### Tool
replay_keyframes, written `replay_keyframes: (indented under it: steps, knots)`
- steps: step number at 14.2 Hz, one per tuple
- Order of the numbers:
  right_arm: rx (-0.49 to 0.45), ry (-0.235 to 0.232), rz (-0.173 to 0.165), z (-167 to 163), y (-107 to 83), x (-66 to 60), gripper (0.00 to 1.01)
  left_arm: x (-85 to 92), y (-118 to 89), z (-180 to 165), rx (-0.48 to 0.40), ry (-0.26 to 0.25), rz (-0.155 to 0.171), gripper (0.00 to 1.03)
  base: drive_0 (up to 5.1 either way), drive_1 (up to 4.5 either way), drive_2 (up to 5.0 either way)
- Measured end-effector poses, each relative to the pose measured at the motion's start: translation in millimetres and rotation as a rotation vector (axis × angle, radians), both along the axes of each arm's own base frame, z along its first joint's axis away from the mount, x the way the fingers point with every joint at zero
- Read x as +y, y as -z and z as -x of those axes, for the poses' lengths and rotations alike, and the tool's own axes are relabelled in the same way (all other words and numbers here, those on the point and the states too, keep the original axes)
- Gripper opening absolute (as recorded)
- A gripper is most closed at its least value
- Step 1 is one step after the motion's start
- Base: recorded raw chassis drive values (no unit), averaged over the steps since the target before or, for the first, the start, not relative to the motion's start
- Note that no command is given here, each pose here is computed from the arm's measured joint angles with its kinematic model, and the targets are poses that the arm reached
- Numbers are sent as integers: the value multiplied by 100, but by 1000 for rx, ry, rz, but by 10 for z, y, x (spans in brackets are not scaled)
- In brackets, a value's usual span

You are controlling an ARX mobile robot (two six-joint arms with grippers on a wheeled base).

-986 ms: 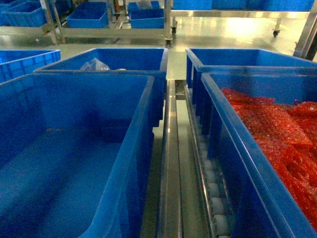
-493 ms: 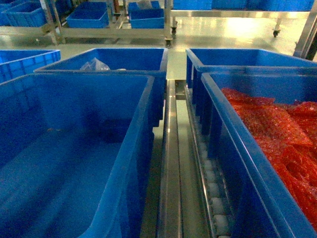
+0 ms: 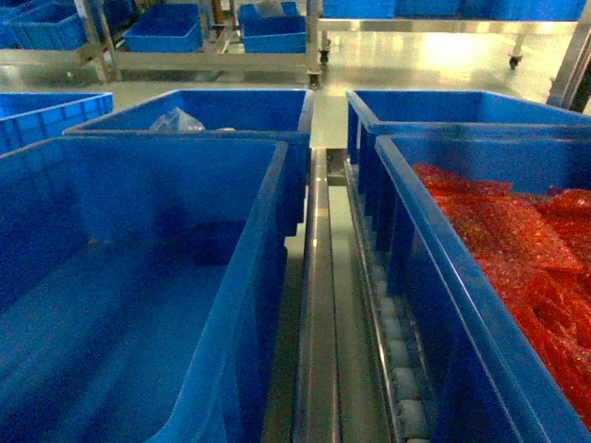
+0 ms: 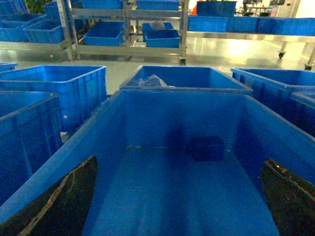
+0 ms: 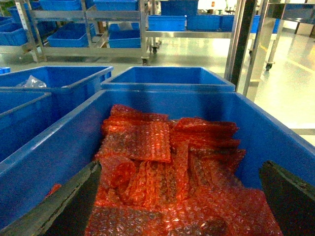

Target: Pick blue part to blue bin on bottom shelf

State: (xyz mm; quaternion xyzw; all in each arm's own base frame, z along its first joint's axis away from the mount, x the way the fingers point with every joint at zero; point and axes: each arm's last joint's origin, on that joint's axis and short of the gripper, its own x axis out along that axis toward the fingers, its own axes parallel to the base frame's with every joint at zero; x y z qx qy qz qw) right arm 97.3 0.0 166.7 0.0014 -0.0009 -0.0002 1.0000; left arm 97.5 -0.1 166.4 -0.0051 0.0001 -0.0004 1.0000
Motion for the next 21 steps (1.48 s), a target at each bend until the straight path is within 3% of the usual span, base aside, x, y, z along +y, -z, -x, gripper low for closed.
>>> replay_keyframes:
  steps: [21]
  knots:
    - [0, 0, 0, 0, 0, 0, 98, 0, 0, 0, 0, 0, 0, 98, 0, 0, 0]
